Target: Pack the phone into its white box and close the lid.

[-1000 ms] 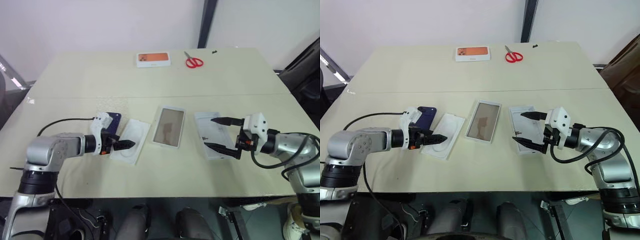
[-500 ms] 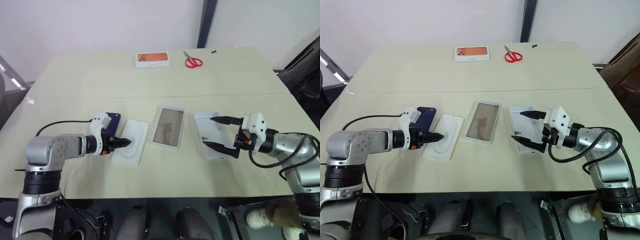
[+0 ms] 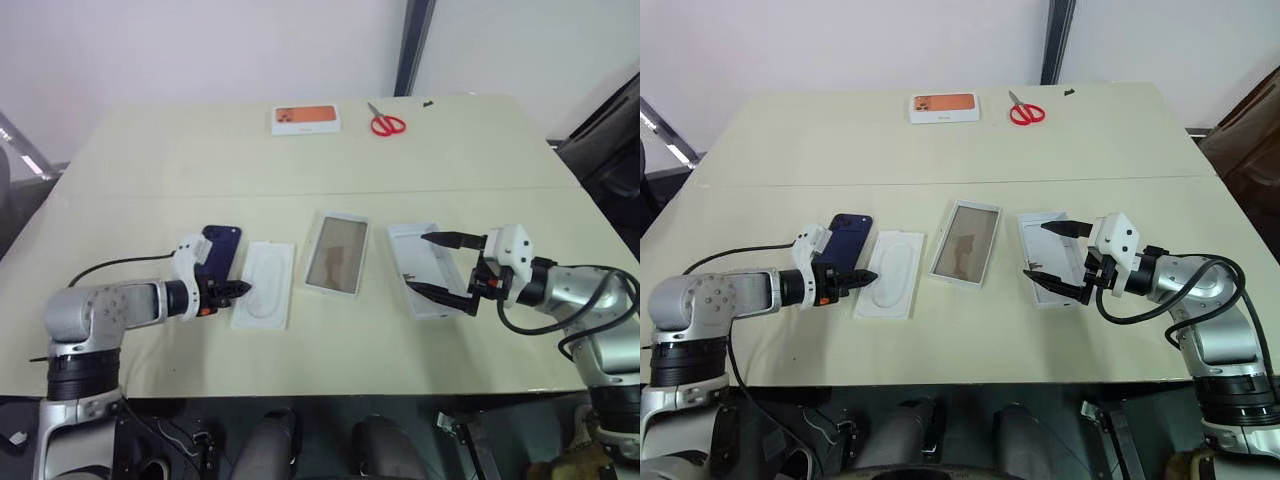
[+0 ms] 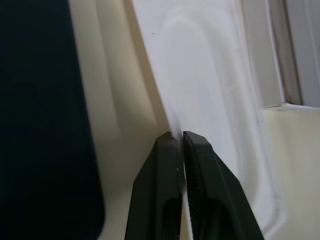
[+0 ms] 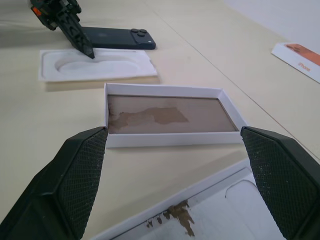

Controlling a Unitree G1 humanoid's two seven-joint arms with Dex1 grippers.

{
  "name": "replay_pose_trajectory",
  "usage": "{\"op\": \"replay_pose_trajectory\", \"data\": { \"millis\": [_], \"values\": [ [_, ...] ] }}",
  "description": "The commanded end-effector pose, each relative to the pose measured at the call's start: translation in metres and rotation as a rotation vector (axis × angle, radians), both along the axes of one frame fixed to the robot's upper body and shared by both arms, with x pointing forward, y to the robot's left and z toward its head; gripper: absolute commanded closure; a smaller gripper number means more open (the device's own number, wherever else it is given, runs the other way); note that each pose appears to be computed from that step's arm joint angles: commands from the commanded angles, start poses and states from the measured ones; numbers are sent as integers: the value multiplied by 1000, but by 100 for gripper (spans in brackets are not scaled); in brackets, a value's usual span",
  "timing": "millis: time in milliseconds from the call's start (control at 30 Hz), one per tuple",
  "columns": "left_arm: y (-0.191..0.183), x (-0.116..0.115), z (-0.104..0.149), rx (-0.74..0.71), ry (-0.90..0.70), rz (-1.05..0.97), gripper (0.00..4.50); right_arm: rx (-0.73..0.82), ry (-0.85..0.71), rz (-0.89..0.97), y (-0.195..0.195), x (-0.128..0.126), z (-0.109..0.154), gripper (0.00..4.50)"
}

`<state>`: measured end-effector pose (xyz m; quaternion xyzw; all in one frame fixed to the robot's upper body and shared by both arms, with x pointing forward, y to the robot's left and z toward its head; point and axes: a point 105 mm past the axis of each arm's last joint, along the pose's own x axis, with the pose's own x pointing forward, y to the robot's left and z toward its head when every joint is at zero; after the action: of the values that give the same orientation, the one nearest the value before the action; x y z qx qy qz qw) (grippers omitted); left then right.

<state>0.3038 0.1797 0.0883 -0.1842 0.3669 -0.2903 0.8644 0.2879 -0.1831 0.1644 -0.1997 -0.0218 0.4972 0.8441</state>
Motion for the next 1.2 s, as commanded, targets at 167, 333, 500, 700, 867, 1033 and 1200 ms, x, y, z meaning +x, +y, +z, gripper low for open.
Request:
{"op": "replay_pose_trajectory", "data": {
  "millis": [167, 333, 500, 700, 867, 1033, 1200],
  "values": [
    [2, -14, -18, -23, 120, 11, 396, 10, -48, 20, 5, -1, 12, 0],
    [1, -15, -18, -35, 122, 10, 449, 11, -50, 21, 6, -1, 12, 0],
    [3, -3, -2, -179, 112, 71, 449, 20, -36, 25, 8, -2, 11, 0],
    [11, 12, 36, -333, 46, 101, 449, 90, 45, 45, 35, -4, -4, 0],
    [5, 21, 52, -285, -16, 79, 449, 116, 88, 40, 76, 6, -21, 0],
    [0, 28, 56, -191, -103, 63, 449, 53, 152, 80, 107, 11, -42, 0],
    [3, 36, 59, -149, -167, 70, 449, -49, 217, 88, 119, 20, -64, 0]
  ]
}}
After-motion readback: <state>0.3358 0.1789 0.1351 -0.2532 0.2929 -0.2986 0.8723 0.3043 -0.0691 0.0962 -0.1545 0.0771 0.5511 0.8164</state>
